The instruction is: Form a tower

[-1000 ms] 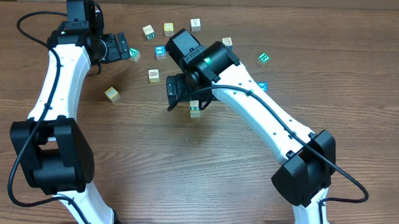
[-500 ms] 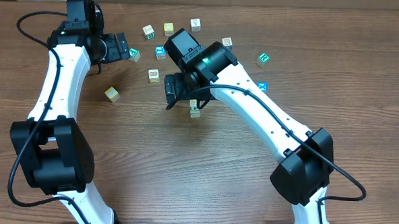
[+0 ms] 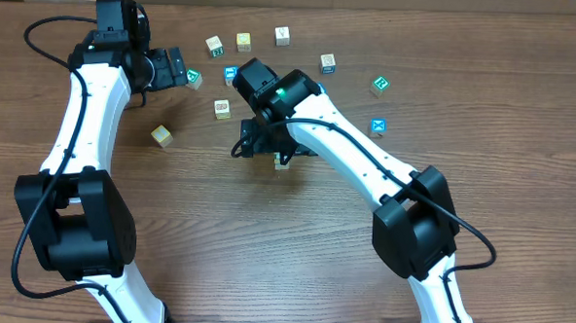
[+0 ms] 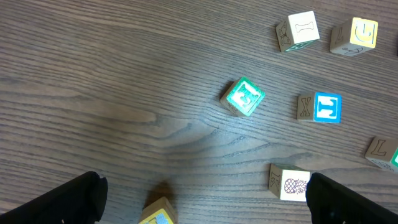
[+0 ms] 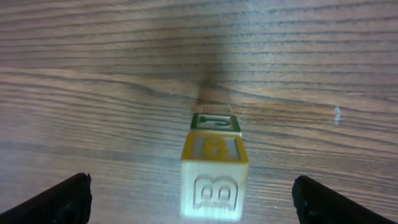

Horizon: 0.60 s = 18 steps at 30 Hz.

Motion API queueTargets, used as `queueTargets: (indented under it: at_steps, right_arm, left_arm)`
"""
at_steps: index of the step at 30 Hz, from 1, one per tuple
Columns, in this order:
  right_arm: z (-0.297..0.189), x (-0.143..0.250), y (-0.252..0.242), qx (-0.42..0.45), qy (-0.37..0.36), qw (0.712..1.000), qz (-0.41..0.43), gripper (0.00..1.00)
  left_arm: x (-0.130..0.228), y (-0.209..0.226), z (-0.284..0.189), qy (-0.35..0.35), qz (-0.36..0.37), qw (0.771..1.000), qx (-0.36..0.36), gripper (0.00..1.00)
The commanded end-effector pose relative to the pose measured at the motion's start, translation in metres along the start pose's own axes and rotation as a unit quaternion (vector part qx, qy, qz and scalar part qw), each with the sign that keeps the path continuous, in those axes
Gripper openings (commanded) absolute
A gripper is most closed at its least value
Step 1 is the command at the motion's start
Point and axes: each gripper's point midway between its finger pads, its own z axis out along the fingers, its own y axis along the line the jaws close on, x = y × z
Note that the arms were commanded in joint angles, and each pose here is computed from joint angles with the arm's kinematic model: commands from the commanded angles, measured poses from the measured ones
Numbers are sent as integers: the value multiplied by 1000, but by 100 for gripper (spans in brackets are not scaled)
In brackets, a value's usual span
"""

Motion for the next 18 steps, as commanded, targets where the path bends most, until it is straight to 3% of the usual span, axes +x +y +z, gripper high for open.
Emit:
queueTargets:
  at_steps: [1, 18]
  right_arm:
    - [18, 5, -3, 20, 13, 1000, 16, 100]
    - [63, 14, -9, 31, 26, 999, 20, 100]
  left_arm:
    - [-6, -3, -12, -15, -3, 1000, 4, 100]
    - [-6, -3, -12, -15, -3, 1000, 4, 100]
